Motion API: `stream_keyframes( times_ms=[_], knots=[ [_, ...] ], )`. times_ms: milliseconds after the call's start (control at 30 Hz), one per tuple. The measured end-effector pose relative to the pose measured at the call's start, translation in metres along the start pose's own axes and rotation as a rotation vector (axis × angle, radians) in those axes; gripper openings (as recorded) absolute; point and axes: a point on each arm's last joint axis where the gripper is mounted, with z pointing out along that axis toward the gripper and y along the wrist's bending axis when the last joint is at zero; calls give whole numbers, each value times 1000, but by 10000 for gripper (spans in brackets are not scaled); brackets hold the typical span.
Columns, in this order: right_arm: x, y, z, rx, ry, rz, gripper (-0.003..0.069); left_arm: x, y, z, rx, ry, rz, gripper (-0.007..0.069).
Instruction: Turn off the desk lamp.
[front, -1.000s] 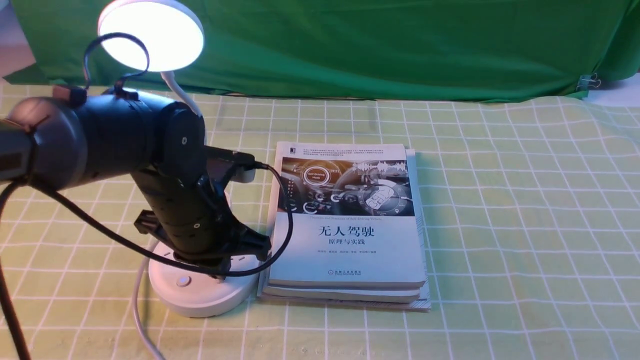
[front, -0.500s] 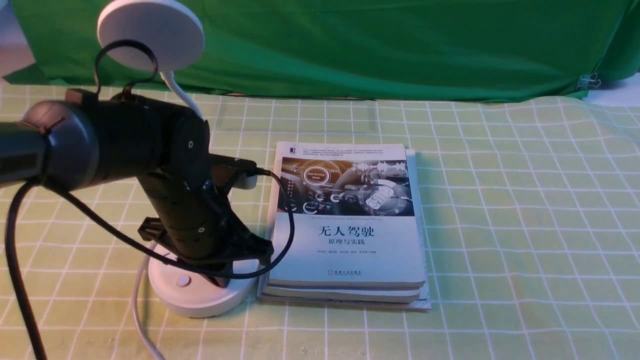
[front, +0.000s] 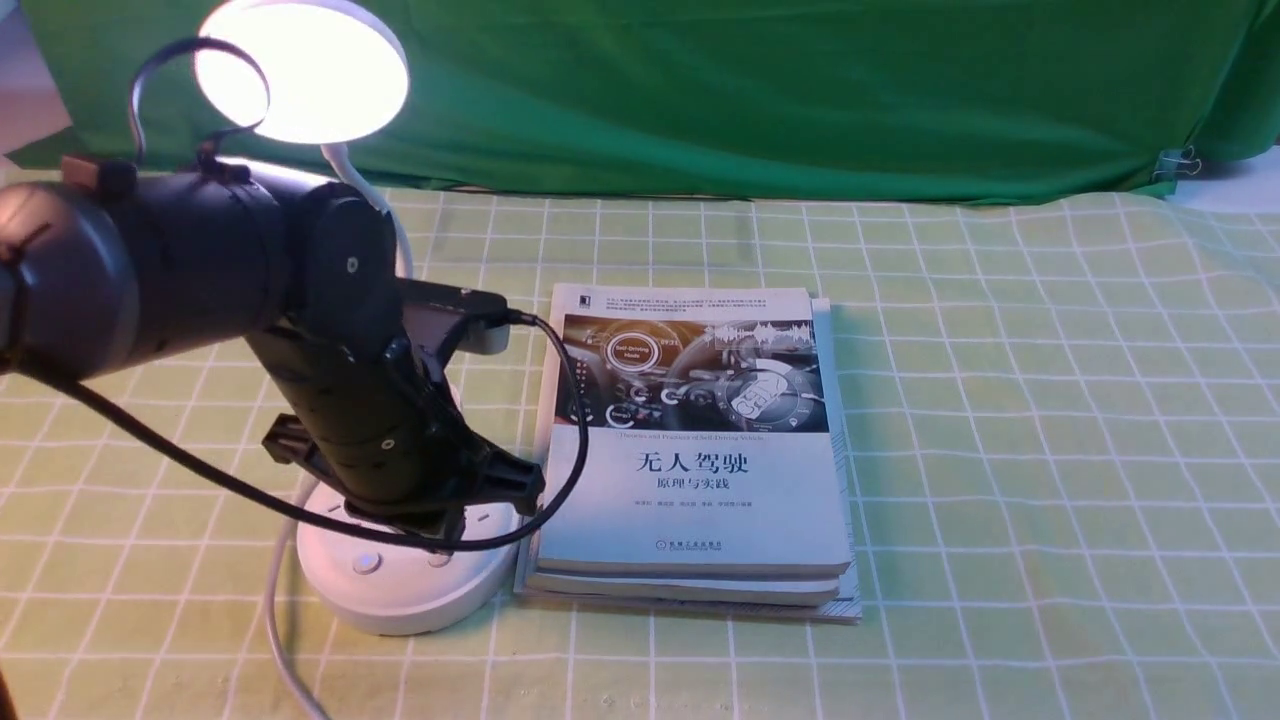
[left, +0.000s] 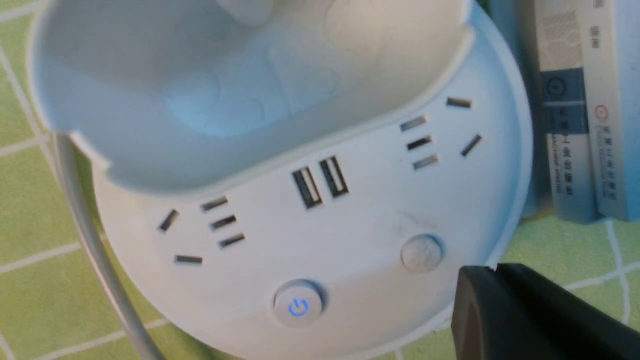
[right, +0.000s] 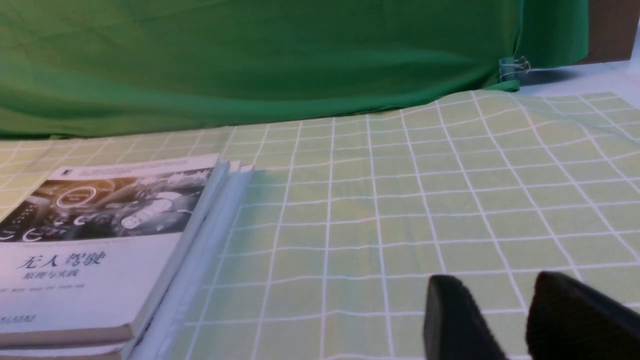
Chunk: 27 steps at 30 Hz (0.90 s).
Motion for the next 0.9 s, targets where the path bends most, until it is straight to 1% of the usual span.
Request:
stream_keyframes(
  times_ms=[167,333,533,633,733,900],
  knots=[
    [0,0,0,0,0,1,238,-1,0,6,-7,13,6,1],
    [0,0,0,0,0,1,238,-2,2,28,-14,79,2,1],
    [0,0,0,0,0,1,238,-3,2,26,-15,71,4,1],
    [0,0,0,0,0,1,238,-2,2,21,-17,56,7,1],
    [0,0,0,0,0,1,238,8,1,-3,-14,-5,9,1],
    [0,0,0,0,0,1,238,50,0,-44,-6,-164,0,1]
  ],
)
